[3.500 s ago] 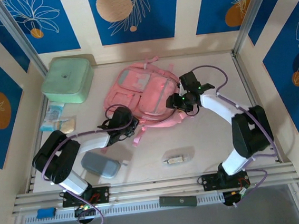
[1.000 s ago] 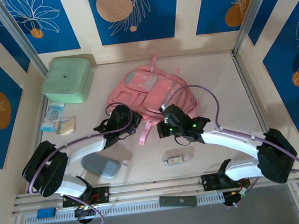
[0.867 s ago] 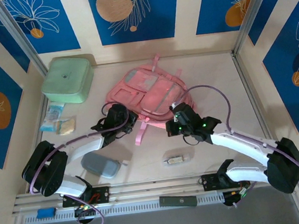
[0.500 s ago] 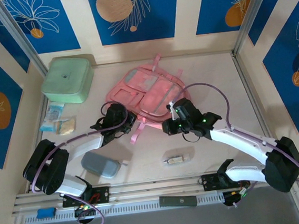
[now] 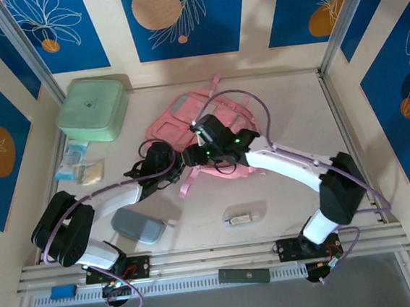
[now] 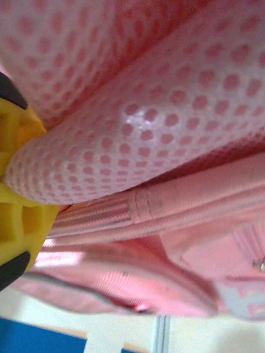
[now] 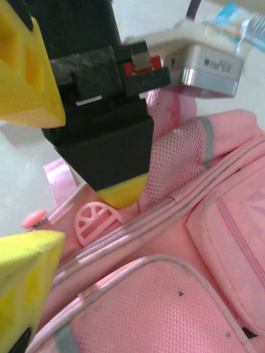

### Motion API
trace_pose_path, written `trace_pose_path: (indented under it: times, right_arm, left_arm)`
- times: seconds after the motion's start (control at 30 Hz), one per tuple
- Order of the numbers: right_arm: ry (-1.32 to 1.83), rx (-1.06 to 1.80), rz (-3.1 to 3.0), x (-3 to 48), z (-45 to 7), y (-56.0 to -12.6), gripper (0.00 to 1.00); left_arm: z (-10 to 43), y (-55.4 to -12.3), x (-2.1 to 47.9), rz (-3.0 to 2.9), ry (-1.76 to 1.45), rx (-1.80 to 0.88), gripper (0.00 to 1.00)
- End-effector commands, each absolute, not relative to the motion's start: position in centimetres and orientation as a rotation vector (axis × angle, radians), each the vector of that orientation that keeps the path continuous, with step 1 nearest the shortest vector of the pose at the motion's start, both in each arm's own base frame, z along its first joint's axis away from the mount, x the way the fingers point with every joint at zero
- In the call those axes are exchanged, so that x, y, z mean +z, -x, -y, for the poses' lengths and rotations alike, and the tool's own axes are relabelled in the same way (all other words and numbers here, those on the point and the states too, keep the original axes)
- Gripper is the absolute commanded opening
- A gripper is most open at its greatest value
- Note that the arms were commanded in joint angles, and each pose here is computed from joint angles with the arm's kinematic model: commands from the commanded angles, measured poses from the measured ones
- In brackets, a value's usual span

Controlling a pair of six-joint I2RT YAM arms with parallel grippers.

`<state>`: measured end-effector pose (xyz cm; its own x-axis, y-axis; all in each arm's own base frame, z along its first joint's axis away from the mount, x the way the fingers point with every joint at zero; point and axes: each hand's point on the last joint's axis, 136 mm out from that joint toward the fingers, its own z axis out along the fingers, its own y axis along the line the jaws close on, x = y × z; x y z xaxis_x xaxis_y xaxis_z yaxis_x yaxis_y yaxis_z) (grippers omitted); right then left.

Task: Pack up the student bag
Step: Zip the student bag at the center of the table.

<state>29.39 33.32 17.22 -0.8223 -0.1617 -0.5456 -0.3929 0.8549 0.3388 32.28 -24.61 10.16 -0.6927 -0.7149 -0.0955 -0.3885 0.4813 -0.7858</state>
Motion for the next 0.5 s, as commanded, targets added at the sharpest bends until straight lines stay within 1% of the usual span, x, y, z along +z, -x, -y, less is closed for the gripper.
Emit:
trace_pose_path:
  times: [0.0, 0.03, 0.13, 0.17, 0.27, 0.37, 0.47]
  right_arm:
    - [0.337, 0.384, -2.563, 15.0, -31.8, -30.4, 0.49]
    - [0.341, 0.359, -2.551, 14.8, -31.8, -30.5, 0.48]
    - [0.361, 0.334, -2.565, 14.1, -31.5, -29.9, 0.40]
    - [0.364, 0.325, -2.573, 14.0, -31.3, -29.7, 0.39]
    - [0.350, 0.311, -2.598, 14.0, -30.6, -28.9, 0.38]
    - [0.316, 0.352, -2.605, 14.5, -30.2, -28.4, 0.38]
    - [0.274, 0.351, -2.654, 13.9, -30.1, -27.9, 0.39]
  left_arm:
    - [27.0, -33.2, 15.0, -2.210, 0.804, -1.257, 0.00]
    - [26.9, -33.2, 15.0, -2.207, 0.806, -1.254, 0.00]
    - [26.9, -33.3, 15.2, -2.199, 0.807, -1.256, 0.00]
    - [27.0, -33.3, 15.2, -2.202, 0.802, -1.260, 0.00]
    - [27.0, -33.4, 15.2, -2.195, 0.814, -1.267, 0.00]
    - [27.2, -33.3, 15.3, -2.184, 0.819, -1.287, 0.00]
    - [27.5, -33.3, 15.5, -2.182, 0.809, -1.287, 0.00]
